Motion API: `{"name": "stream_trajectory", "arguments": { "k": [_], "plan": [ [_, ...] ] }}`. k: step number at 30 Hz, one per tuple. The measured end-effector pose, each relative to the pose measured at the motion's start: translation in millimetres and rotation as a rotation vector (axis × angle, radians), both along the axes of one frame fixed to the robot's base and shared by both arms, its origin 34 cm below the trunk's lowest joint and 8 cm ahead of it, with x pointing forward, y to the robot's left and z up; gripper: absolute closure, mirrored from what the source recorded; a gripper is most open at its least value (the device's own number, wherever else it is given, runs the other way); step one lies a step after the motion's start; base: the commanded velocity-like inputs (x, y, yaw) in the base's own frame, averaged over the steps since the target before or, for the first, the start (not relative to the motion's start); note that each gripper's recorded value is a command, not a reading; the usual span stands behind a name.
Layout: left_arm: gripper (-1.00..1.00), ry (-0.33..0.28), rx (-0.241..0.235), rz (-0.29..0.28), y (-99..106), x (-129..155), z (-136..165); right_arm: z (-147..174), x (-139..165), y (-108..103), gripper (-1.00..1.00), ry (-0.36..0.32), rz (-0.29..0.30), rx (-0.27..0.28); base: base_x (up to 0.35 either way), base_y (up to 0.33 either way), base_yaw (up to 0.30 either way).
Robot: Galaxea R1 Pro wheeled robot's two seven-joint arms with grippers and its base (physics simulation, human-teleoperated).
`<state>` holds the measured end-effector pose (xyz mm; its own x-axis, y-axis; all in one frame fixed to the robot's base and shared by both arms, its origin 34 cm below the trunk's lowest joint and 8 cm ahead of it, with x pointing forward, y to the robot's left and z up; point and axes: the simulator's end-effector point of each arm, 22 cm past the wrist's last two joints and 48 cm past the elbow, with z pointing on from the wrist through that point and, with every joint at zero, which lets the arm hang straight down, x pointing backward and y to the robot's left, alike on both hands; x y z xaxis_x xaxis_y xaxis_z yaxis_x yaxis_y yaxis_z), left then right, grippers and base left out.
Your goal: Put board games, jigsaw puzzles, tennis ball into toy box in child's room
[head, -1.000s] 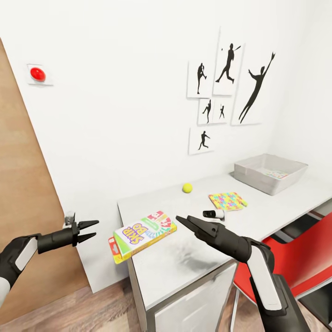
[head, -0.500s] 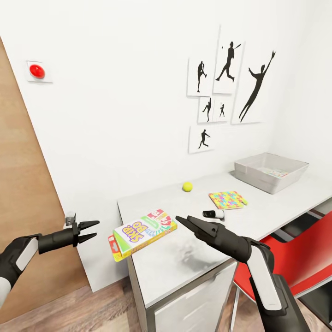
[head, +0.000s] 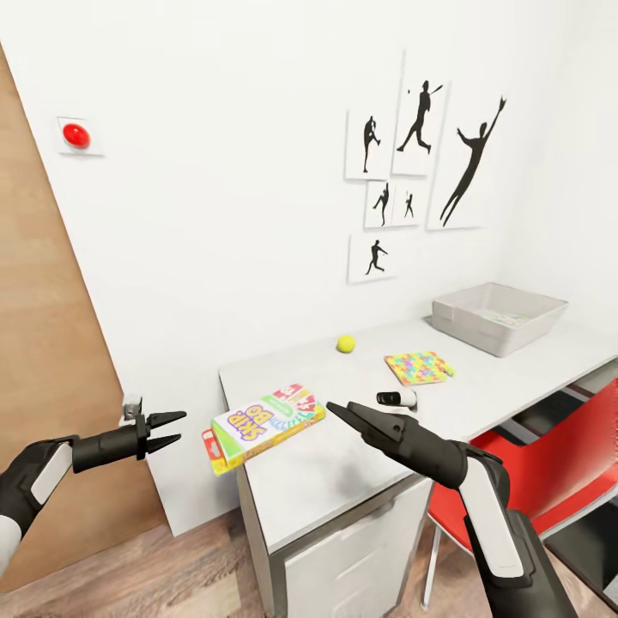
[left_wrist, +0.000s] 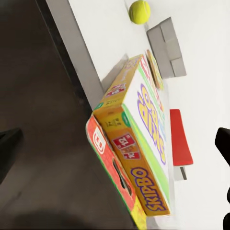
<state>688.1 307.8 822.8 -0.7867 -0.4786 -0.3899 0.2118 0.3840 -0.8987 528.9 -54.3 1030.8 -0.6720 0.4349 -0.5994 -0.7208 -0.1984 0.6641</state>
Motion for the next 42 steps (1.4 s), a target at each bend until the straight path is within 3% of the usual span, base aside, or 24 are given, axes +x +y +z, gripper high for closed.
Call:
{"name": "stream_trajectory", "arguments": {
  "k": [19,42],
  "plan": [
    [-1.0,0.0,-0.007,-0.008,-7,0,-1,0,-1,1,-1.0,0.0,0.003,-0.002,-0.046,-0.112,0.0],
    [-1.0,-0.003,-0.012,-0.01,-9,-2,-15,-15,-2,0,-1.0,-0.001,-0.002,-0.001,-0.001,-0.008,0.0]
  ]
}}
